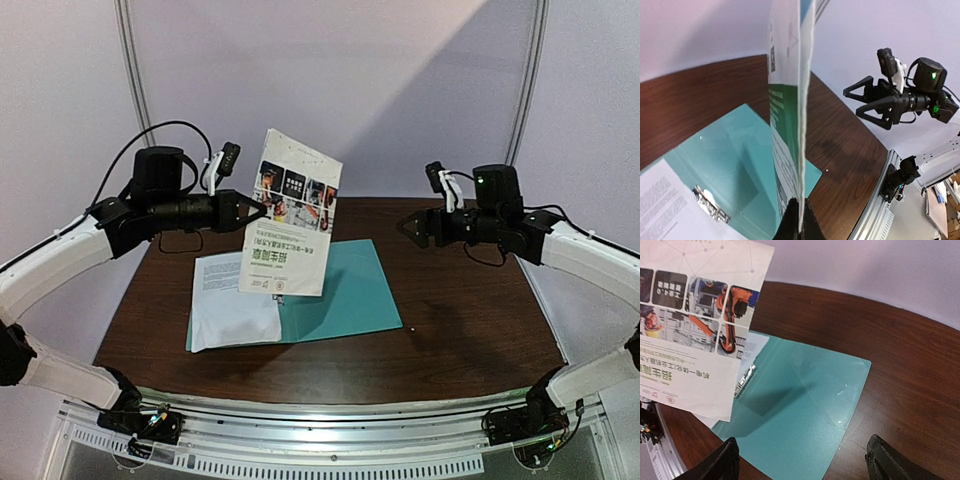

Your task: Put the files into the folder

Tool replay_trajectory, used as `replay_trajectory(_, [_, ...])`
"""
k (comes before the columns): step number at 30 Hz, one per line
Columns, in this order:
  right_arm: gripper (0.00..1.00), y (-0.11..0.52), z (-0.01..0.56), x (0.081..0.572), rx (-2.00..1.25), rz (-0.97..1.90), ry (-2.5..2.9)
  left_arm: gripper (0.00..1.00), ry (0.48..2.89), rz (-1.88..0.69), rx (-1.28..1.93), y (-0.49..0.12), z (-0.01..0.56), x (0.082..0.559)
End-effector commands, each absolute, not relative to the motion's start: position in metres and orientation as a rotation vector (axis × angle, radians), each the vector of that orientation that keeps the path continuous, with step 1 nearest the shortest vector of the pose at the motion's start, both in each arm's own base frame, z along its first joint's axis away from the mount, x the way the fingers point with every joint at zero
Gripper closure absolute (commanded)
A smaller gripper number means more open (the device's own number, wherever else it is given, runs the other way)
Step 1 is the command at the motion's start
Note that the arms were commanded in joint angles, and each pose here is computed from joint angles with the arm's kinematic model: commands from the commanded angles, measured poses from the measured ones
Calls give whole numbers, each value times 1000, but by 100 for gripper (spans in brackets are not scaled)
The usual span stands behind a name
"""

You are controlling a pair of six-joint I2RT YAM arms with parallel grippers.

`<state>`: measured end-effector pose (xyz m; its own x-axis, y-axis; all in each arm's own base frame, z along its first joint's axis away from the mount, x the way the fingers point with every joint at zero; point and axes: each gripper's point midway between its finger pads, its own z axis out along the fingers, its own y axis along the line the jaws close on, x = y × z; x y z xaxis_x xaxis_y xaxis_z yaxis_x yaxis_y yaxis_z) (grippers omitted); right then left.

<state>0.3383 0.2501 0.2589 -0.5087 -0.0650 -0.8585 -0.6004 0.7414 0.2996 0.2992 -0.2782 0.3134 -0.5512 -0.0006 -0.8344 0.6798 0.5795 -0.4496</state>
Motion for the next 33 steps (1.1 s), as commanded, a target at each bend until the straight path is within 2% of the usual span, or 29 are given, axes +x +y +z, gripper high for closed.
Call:
replay_trajectory(1, [13,267,229,342,-614,523,2101,100,2126,-942,421,-261,277,299])
replay_trajectory(6, [13,280,189,354,-604,469,2217,100,2177,-875,332,-249,260,304])
replay_trajectory(11, [15,292,159,351,-478,584,2319,100,2195,-847,231,-237,252,326])
replay_trajectory(18, [18,315,142,341,-385,793,2358,100,2100,-808,125,-214,272,370])
replay_trajectory(24, [19,320,123,337,-333,851,2411,100,2163,-821,70,-202,245,401])
replay_trajectory(28, [20,325,117,336,-334,878,2426,100,2227,-881,58,-207,232,395])
replay_trajectory(33, [20,323,102,336,-347,845,2457,100,2313,-984,5,-209,228,365])
